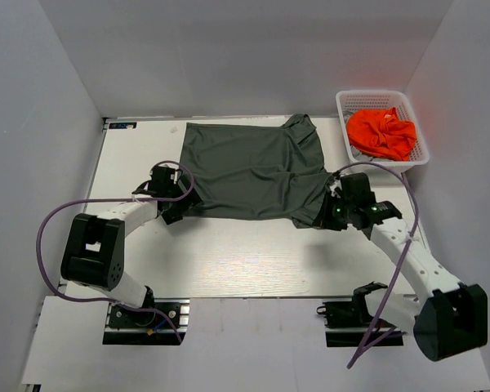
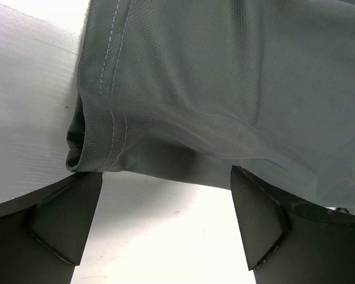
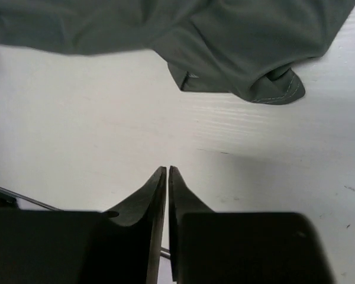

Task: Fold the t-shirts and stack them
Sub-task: Flatten out the tshirt

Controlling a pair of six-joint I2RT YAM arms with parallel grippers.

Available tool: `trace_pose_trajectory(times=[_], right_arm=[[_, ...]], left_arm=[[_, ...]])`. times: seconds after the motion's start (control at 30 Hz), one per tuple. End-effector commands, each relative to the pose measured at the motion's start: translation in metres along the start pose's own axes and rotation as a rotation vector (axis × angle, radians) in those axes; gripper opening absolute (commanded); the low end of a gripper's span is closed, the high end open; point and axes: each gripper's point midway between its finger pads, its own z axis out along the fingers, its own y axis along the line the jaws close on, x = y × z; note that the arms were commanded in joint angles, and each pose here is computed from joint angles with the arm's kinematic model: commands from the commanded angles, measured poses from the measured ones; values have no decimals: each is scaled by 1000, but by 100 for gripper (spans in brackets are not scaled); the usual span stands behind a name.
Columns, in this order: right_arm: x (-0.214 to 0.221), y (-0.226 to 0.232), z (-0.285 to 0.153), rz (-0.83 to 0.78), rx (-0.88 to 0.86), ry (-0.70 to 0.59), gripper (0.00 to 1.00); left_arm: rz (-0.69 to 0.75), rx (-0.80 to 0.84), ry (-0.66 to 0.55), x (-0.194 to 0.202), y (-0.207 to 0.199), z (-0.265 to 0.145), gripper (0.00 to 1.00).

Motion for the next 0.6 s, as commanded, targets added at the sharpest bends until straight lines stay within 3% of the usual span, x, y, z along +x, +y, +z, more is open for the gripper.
trace_pose_trajectory(times=[0.0, 0.13, 0.2, 0.57], right_arm=[[3, 2, 20, -59, -2, 20, 13], [13, 7, 54, -110, 11, 94, 27], [-1, 12, 64, -120, 15, 53, 36], [-17, -2, 119, -102, 208, 33, 43]], left_arm=[[15, -33, 3, -1, 5, 3, 99], [15, -40, 10, 3, 8, 3, 99], [15, -40, 10, 3, 8, 3, 99], [24, -63, 2, 2, 13, 3, 99]])
